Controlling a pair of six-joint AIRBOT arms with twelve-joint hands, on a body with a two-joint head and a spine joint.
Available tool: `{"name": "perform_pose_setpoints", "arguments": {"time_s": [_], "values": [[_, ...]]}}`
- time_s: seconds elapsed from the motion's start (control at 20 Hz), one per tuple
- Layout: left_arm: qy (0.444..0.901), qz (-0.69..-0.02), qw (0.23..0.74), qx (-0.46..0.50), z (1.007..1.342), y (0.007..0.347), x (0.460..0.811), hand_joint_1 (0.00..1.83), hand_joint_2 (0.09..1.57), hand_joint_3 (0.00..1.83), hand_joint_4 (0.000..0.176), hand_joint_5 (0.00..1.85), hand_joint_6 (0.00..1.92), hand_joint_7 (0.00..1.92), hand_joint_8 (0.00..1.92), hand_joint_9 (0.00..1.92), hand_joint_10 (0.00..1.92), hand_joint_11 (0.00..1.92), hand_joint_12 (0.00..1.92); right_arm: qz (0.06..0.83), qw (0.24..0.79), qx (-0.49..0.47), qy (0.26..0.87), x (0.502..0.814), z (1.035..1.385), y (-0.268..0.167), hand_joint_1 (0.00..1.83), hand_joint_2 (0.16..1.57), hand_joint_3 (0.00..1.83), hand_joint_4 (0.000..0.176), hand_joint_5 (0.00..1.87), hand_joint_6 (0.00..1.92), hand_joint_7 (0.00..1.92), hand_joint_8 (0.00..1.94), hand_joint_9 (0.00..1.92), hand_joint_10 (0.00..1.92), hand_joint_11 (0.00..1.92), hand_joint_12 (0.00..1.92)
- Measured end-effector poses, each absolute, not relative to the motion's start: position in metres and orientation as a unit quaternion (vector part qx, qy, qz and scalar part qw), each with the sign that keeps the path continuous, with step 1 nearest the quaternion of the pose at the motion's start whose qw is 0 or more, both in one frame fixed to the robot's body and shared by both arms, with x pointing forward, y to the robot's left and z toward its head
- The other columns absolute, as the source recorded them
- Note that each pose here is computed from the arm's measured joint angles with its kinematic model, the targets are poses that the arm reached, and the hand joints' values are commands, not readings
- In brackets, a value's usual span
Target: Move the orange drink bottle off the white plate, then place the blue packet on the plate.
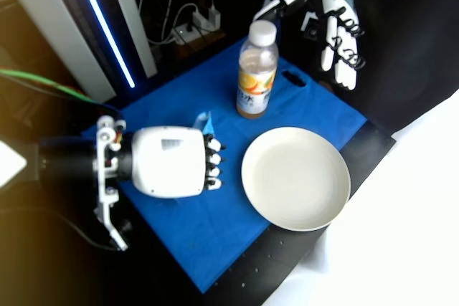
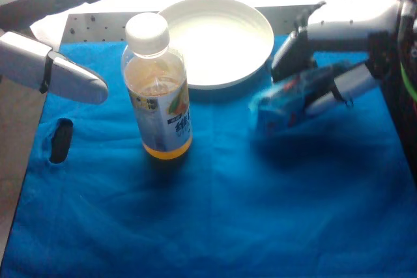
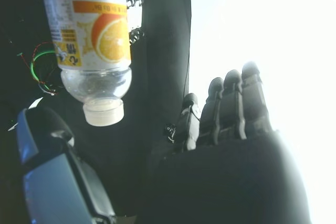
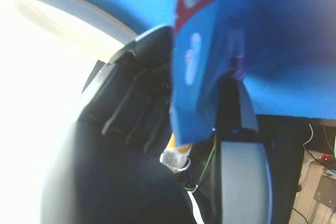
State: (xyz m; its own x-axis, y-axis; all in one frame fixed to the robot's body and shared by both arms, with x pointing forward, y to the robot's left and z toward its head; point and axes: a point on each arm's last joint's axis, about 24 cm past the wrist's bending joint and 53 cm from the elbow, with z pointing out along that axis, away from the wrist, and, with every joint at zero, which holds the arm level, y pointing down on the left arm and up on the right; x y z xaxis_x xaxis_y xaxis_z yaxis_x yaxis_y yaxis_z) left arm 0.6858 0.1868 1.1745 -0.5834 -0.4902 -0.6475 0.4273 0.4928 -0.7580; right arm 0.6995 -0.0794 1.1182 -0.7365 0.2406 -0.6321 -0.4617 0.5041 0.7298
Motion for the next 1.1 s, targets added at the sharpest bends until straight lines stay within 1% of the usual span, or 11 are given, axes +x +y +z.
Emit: {"name": "perform_pose_setpoints", "arguments": {"time_s": [0.1, 0.15, 0.2, 0.45, 0.6, 0.65, 0.7, 0.75, 0.9, 1.0, 1.1], "values": [[0.735, -0.501, 0.456, -0.022, 1.173, 0.188, 0.686, 0.6, 0.64, 0.0, 0.15, 0.0, 0.0, 0.0, 0.0, 0.0, 0.0, 0.0, 0.0, 0.508, 0.37, -0.07, 0.775, 0.707, 1.142, -0.075, 1.27, 1.12, 0.0, 0.0, 0.99, 0.7, 1.0, 1.21, 0.91, 1.22, 0.74, 1.64], [0.736, -0.5, 0.456, -0.023, 1.173, 0.189, 0.686, 0.62, 0.64, 0.0, 0.154, 0.0, 0.0, 0.0, 0.0, 0.0, 0.0, 0.0, 0.0, 0.512, 0.378, -0.071, 0.768, 0.711, 1.152, -0.075, 1.18, 1.11, 0.01, 0.0, 1.0, 0.88, 0.89, 1.4, 0.81, 1.67, 0.78, 1.87], [0.738, -0.497, 0.456, -0.024, 1.171, 0.19, 0.687, 0.62, 0.64, 0.0, 0.159, 0.0, 0.0, 0.0, 0.0, 0.0, 0.0, 0.0, 0.0, 0.514, 0.386, -0.07, 0.763, 0.715, 1.161, -0.077, 1.16, 1.12, 0.0, 0.0, 0.98, 0.96, 0.91, 1.59, 0.92, 1.87, 0.99, 1.91], [0.738, -0.497, 0.456, -0.024, 1.171, 0.19, 0.687, 0.63, 0.66, 0.01, 0.176, 0.0, 0.0, 0.0, 0.0, 0.0, 0.0, 0.0, 0.0, 0.516, 0.406, -0.07, 0.751, 0.735, 1.176, -0.067, 1.17, 1.1, 0.0, 0.0, 1.01, 0.92, 0.86, 1.85, 0.96, 1.92, 1.07, 1.92], [0.738, -0.496, 0.456, -0.024, 1.171, 0.19, 0.687, 0.6, 0.68, 0.02, 0.175, 0.0, 0.0, 0.0, 0.0, 0.0, 0.0, 0.0, 0.0, 0.527, 0.4, -0.074, 0.747, 0.737, 1.176, -0.047, 1.19, 1.07, 0.0, 0.0, 1.08, 0.8, 1.06, 1.46, 1.09, 1.92, 1.2, 1.92], [0.738, -0.496, 0.457, -0.024, 1.171, 0.19, 0.688, 0.59, 0.69, 0.02, 0.176, 0.0, 0.0, 0.0, 0.0, 0.0, 0.0, 0.0, 0.0, 0.529, 0.399, -0.074, 0.745, 0.739, 1.176, -0.042, 1.19, 1.05, 0.0, 0.0, 1.12, 0.72, 1.05, 1.26, 1.0, 1.86, 1.07, 1.92], [0.739, -0.494, 0.457, -0.026, 1.17, 0.191, 0.689, 0.58, 0.68, 0.02, 0.176, 0.0, 0.0, 0.0, 0.0, 0.0, 0.0, 0.0, 0.0, 0.531, 0.399, -0.076, 0.744, 0.741, 1.178, -0.037, 1.2, 1.04, 0.0, 0.0, 1.16, 0.67, 1.0, 1.32, 0.92, 1.83, 0.96, 1.92], [0.739, -0.494, 0.458, -0.025, 1.17, 0.192, 0.69, 0.57, 0.71, 0.02, 0.163, 0.0, 0.0, 0.0, 0.0, 0.0, 0.0, 0.0, 0.0, 0.532, 0.404, -0.071, 0.741, 0.748, 1.181, -0.034, 1.27, 1.05, 0.0, 0.0, 1.17, 0.51, 1.14, 0.91, 1.02, 0.9, 0.82, 1.3], [0.738, -0.496, 0.457, -0.024, 1.17, 0.19, 0.689, 0.58, 0.71, 0.02, 0.167, 0.0, 0.0, 0.0, 0.0, 0.0, 0.0, 0.0, 0.0, 0.526, 0.411, -0.063, 0.742, 0.759, 1.178, -0.031, 1.26, 1.05, 0.0, 0.0, 1.15, 0.58, 1.13, 0.88, 1.08, 0.61, 0.8, 1.19], [0.738, -0.498, 0.455, -0.023, 1.169, 0.188, 0.689, 0.58, 0.71, 0.02, 0.175, 0.0, 0.0, 0.0, 0.0, 0.0, 0.0, 0.0, 0.0, 0.523, 0.414, -0.059, 0.743, 0.765, 1.175, -0.027, 1.28, 1.1, 0.0, 0.0, 1.05, 0.6, 1.04, 1.14, 1.05, 0.95, 0.91, 1.4], [0.737, -0.499, 0.455, -0.023, 1.169, 0.187, 0.689, 0.59, 0.7, 0.01, 0.176, 0.0, 0.0, 0.0, 0.0, 0.0, 0.0, 0.0, 0.0, 0.525, 0.413, -0.057, 0.742, 0.769, 1.173, -0.018, 1.26, 1.08, 0.0, 0.0, 1.01, 0.77, 1.1, 0.97, 1.06, 0.67, 0.83, 1.14]]}}
